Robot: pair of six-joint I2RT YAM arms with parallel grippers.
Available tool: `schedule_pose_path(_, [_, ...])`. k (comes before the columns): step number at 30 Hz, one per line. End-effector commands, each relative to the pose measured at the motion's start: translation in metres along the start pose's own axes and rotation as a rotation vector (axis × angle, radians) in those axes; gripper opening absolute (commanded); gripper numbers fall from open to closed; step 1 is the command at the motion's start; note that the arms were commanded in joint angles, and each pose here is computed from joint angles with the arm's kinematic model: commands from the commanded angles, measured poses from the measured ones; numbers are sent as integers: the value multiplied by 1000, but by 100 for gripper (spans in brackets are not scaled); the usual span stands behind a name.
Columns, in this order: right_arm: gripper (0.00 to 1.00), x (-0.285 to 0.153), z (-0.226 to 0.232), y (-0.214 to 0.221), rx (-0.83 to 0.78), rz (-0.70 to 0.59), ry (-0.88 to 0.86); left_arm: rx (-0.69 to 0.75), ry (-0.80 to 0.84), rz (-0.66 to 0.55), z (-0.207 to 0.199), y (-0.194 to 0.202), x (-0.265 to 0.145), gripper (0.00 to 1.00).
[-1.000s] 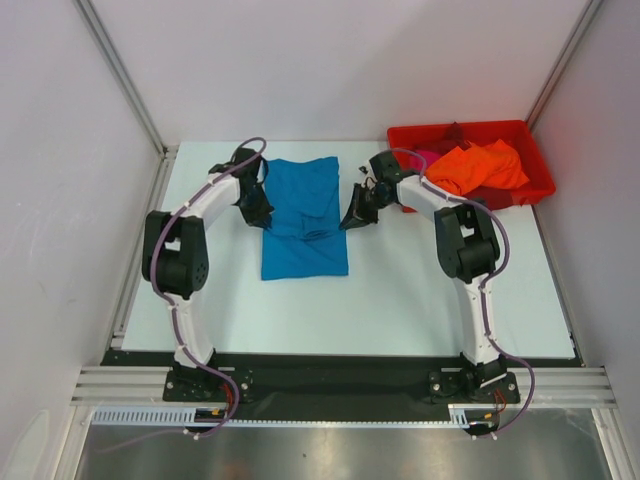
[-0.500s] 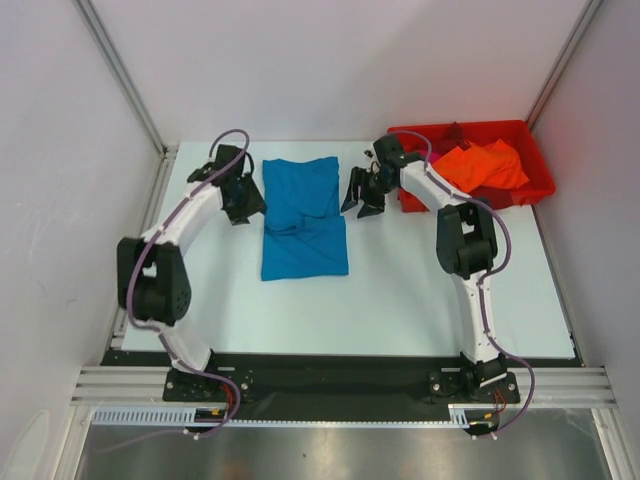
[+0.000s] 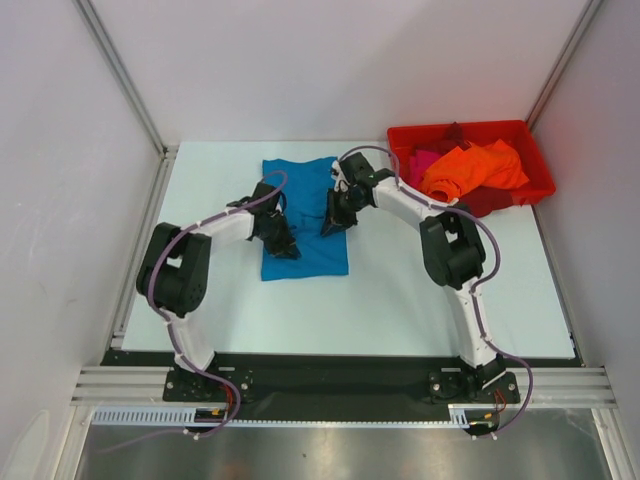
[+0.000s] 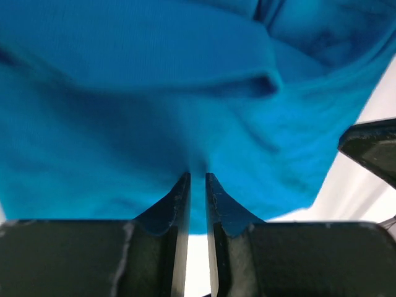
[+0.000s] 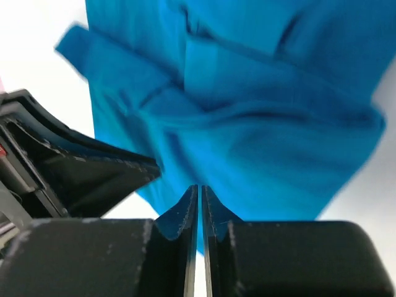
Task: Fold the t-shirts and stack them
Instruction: Fold the tshirt
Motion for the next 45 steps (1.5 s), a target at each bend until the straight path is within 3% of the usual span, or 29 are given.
schedule_pose_path(1, [10, 10, 6, -24, -8, -58, -90, 26, 87, -85, -19, -31, -1, 20])
schedule_pose_path(12, [11, 50, -13, -67, 59, -106, -193, -37, 96, -150, 14, -90, 23, 21])
schedule_pose_path(17, [19, 39, -18, -107, 67, -193, -219, -70, 104, -131, 40, -120, 45, 22])
schedule_pose_path(23, [23, 2, -29, -125, 78, -215, -211, -44, 141, -197, 36, -145, 17, 25])
schedule_pose_path(29, [37, -72, -20, -87, 29, -196, -73, 2, 116, -253, 25, -105, -61, 41])
schedule_pose_path(32, [47, -95, -21, -51, 50, -143, -62, 8, 93, -258, 29, -71, -92, 45])
schedule_pose_path(34, [59, -85, -35, -20, 93, -55, -97, 13, 34, -247, 37, -46, -108, 52])
schedule_pose_path(36, [66, -95, -32, 1, 115, -42, -130, -6, 2, -193, 49, -21, -105, 61])
schedule_pose_path(37, [74, -86, -42, 17, 140, -12, -135, -17, -1, -181, 55, -15, -105, 62])
schedule_pose_path(40, [85, -85, -41, 38, 166, -15, -174, -50, -5, -139, 70, 12, -98, 67])
schedule_pose_path(45, [87, -69, -48, 60, 220, 12, -206, -88, 90, -108, 85, 32, -80, 74])
Point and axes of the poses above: each gripper's point midway between its finger pads, its own x axis out along the fingers, its own z axis along the line the jaws close on, y = z × x, the point moved 9 cm from there along -x, back along the fingers, and after that the axes turned 8 degrees about x, right-handed, at the moved point
